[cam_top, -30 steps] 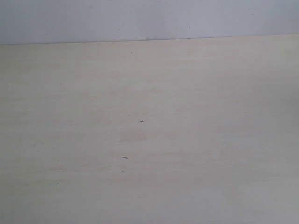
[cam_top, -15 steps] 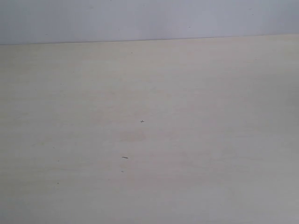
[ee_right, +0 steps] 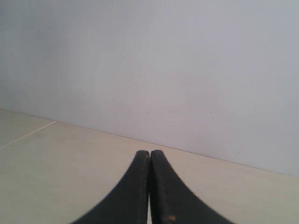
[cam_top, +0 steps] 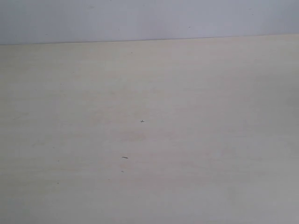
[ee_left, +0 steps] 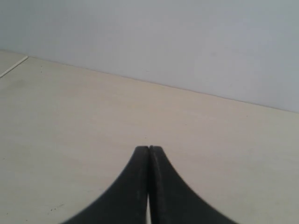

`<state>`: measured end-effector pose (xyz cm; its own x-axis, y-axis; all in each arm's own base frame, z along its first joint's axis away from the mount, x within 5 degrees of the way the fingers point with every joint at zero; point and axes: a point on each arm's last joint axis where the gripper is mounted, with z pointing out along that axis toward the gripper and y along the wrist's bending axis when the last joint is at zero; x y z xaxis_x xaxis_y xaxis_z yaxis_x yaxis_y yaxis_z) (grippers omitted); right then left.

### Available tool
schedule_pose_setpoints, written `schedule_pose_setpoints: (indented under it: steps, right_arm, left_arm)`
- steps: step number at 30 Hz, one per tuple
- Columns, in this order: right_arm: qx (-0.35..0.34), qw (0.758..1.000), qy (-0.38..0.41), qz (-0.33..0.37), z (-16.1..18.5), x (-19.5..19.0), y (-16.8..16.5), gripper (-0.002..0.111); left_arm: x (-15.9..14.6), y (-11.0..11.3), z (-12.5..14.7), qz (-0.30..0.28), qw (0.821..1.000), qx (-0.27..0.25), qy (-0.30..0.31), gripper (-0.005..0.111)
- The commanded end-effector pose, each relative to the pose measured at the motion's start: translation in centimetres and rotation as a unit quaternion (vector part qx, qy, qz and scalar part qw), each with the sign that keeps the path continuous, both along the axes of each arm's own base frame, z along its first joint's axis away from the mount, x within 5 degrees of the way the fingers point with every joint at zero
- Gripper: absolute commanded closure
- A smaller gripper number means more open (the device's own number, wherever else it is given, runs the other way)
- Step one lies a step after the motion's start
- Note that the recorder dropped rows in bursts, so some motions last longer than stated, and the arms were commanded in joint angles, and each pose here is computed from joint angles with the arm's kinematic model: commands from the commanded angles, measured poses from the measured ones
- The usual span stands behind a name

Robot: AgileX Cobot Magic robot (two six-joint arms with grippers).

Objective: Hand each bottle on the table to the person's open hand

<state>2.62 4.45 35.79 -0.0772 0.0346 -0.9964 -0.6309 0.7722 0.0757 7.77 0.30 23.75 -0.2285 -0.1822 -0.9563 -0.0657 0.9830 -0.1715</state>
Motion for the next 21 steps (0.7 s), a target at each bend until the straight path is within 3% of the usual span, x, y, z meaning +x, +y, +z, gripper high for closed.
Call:
schedule_pose_setpoints:
  steps: [1,11,15,21]
  right_arm:
    - [0.001,1.0,-0.003,-0.003,-0.1,0.0,0.0,0.108]
    - [-0.001,1.0,-0.001,-0.001,-0.2,0.0,0.0,0.108]
    - [-0.001,1.0,-0.001,-0.001,-0.2,0.0,0.0,0.108]
    - [-0.001,1.0,-0.001,-0.001,-0.2,0.0,0.0,0.108]
  left_arm:
    - [-0.7,0.1,-1.0,0.002,1.0,0.009,-0.008,0.107]
    - [-1.9,0.3,-3.3,0.005,0.999,0.015,-0.028,0.107]
    - [-1.9,0.5,-5.1,0.011,1.0,0.028,0.005,0.107]
    - [-2.1,0.6,-5.6,0.019,0.999,0.023,0.024,0.107]
